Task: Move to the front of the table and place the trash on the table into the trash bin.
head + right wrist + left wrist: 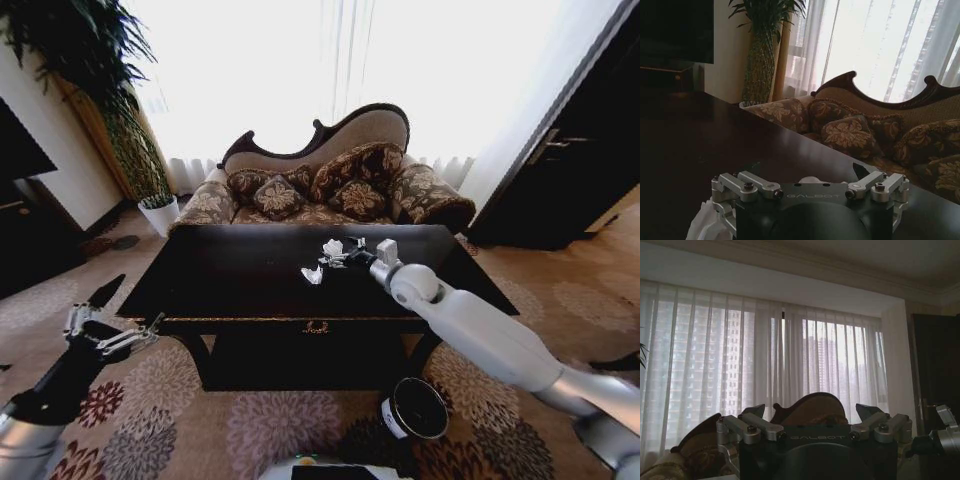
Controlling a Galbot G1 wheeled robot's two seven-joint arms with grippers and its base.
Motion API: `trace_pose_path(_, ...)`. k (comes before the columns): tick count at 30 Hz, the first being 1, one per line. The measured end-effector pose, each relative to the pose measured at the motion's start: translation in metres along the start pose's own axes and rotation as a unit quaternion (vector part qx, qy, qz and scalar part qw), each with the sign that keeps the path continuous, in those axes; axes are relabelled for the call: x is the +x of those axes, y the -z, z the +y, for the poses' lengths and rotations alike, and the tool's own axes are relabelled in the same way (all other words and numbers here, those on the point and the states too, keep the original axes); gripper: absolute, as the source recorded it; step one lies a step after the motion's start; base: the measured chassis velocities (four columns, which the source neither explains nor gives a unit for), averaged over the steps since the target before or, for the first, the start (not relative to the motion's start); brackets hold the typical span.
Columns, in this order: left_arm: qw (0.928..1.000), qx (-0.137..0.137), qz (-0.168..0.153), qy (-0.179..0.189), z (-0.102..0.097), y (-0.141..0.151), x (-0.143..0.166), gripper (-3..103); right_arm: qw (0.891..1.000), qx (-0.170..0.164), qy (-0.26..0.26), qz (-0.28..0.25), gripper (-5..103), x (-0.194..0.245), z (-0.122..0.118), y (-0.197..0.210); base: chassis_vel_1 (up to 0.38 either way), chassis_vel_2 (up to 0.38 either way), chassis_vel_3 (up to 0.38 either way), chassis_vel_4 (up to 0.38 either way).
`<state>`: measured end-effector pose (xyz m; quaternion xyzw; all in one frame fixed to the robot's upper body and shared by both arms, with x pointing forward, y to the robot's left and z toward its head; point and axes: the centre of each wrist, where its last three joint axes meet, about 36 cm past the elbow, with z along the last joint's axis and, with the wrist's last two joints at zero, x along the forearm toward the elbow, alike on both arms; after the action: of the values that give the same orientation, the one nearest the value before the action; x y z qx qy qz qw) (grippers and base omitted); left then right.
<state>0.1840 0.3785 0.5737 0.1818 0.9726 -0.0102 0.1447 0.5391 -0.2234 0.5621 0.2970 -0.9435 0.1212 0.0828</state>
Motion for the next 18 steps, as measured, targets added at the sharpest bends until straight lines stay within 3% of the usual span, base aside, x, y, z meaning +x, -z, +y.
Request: trace_pose_path(18,1.0,-0.003,-0.005,-0.007,0.002,0.002,-0.002,100,0.999,0.002,-0.014,0.05,100,-0.04,-0.013,-0.005,0.0,0.0,0.0,0.0)
